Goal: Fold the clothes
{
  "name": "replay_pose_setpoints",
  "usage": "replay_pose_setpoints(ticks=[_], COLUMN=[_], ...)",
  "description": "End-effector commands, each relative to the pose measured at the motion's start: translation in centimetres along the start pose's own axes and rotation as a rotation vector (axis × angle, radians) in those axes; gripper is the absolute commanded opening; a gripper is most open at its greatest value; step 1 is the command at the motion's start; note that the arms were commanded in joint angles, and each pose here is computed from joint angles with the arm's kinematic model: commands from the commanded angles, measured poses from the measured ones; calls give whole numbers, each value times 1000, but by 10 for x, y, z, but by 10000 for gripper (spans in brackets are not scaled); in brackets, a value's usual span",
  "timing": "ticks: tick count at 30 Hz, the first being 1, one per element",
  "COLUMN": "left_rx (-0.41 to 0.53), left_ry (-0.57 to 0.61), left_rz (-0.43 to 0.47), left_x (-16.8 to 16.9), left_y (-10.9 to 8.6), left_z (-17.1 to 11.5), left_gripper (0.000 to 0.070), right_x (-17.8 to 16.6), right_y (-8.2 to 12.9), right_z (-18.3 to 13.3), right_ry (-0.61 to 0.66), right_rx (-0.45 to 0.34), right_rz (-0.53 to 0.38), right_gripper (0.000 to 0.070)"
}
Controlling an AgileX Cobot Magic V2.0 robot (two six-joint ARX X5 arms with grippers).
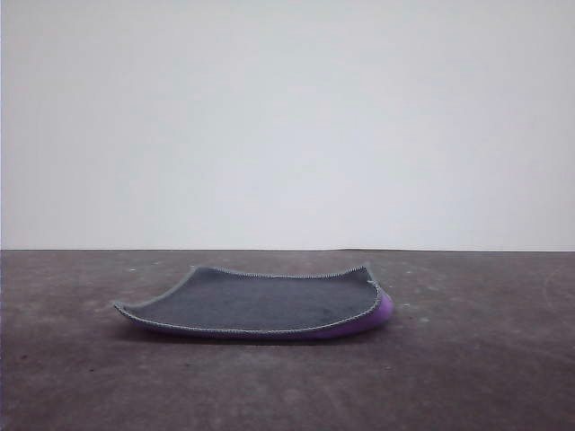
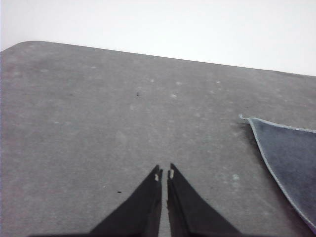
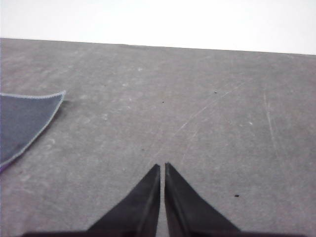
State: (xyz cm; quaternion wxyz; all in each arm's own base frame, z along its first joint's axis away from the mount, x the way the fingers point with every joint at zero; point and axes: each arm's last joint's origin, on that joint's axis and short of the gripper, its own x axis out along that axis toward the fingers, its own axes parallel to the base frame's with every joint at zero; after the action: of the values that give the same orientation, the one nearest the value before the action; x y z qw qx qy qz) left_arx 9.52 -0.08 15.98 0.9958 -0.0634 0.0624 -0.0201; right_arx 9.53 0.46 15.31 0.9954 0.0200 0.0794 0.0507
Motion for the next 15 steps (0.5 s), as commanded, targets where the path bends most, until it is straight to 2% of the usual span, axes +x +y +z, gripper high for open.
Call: replay_pose_setpoints(ticks=[1,4,10,13,15], left_rx=[-1,-15,-140,-144,-128], left_ry=[0,-40,-123,-89,-23], left_rz=[-9,-24,-5,-8,-10], left_x=[1,-3,-14,-11,-2], left_y=[0,-3,-11,-15,-18], left_z=[-2,11,61,89,106], left_gripper=[5,6,6,6,5], right_x=[1,-3,-8,-1,8], right_y=[0,1,3,3,4], right_z=[0,14,58,88,110], right_ry=[-14,-81,-98,-54,6], right_rx=[62,141,163,168,156], right_rz=[-2,5,9,6,17], right_gripper=[9,6,6,6,6])
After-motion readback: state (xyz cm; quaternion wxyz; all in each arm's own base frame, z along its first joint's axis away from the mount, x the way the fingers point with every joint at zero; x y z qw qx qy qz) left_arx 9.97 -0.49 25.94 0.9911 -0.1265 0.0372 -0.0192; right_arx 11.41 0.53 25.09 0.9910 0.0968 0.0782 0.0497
